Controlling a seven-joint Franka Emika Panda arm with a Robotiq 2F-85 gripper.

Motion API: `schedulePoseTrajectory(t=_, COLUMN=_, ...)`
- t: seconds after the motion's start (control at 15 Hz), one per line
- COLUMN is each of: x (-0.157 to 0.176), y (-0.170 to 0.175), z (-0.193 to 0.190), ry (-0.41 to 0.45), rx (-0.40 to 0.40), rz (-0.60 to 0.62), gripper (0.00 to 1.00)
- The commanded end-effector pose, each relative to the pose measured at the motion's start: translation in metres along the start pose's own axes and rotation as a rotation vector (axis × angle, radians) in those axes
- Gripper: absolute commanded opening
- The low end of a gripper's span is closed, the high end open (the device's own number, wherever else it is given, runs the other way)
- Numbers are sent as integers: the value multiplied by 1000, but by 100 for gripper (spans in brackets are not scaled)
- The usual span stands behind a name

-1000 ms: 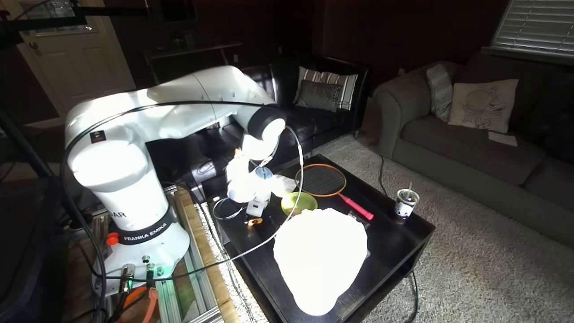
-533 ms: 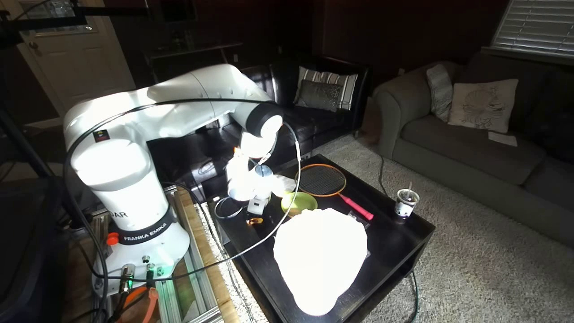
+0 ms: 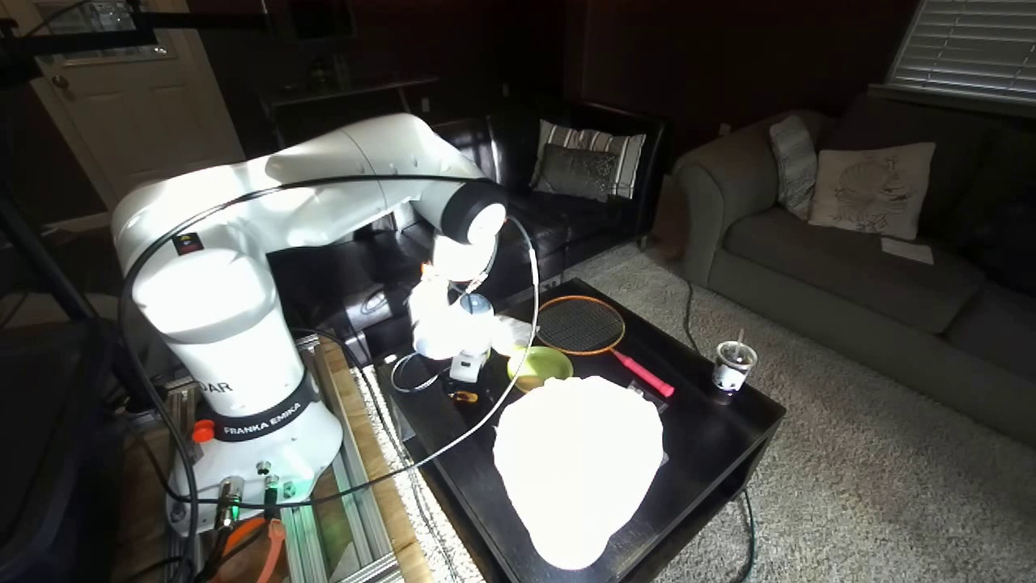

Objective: Flip the orange object over

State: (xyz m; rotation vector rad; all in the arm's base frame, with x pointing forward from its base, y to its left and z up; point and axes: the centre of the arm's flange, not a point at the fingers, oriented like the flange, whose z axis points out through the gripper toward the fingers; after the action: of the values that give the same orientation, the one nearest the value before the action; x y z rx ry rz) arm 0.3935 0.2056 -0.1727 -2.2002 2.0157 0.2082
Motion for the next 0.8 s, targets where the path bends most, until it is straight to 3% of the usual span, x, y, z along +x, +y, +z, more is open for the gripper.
schedulePoseTrajectory(t=0.0, x=-5, y=-12, z=-4, ry=38, rx=38, rz=-4, gripper=100)
schedulePoseTrajectory(t=0.73, x=-3, y=-31, z=-11, ry=100, rx=118, rz=-51, gripper=100)
